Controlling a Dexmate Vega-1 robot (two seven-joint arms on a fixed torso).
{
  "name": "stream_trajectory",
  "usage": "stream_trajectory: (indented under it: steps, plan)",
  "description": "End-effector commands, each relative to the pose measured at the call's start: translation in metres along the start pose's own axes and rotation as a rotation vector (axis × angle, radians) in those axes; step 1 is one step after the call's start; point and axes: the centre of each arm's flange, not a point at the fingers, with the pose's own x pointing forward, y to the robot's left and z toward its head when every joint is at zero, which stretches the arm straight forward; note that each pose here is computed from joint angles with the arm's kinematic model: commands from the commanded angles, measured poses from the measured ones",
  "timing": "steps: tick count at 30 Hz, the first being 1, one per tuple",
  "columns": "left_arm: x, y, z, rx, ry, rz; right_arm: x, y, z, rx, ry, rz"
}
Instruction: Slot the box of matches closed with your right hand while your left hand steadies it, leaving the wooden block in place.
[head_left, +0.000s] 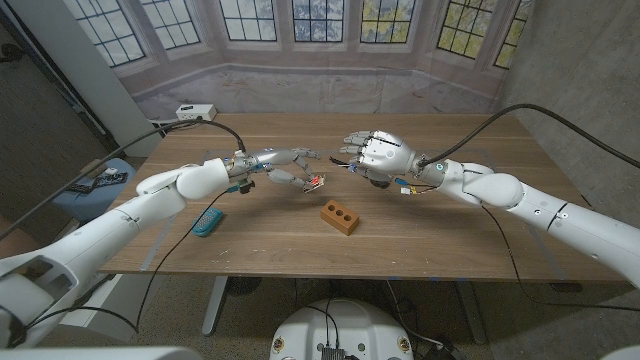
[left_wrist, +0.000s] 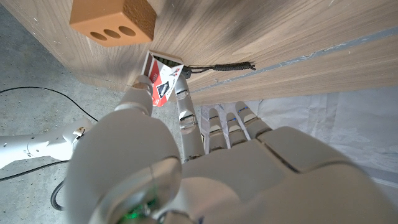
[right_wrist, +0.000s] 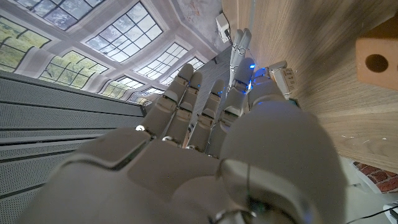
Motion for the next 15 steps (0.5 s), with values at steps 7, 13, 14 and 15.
stream_trajectory:
  steps: [7, 13, 14, 15]
  plan:
    - [0.0053, 0.0103, -0.0039, 0.017, -0.008, -0.024, 0.0074, 0.0013, -0.0035, -0.069, -0.029, -0.024]
    - [0.0080, 0.0129, -0.0044, 0.023, -0.013, -0.027, 0.0079, 0.0015, -0.0030, -0.094, -0.035, -0.025]
    - [0.0086, 0.0134, -0.0043, 0.024, -0.015, -0.027, 0.0080, 0.0013, -0.0030, -0.096, -0.034, -0.027]
    - [0.0092, 0.0139, -0.0041, 0.027, -0.016, -0.027, 0.0082, 0.0011, -0.0030, -0.096, -0.034, -0.027]
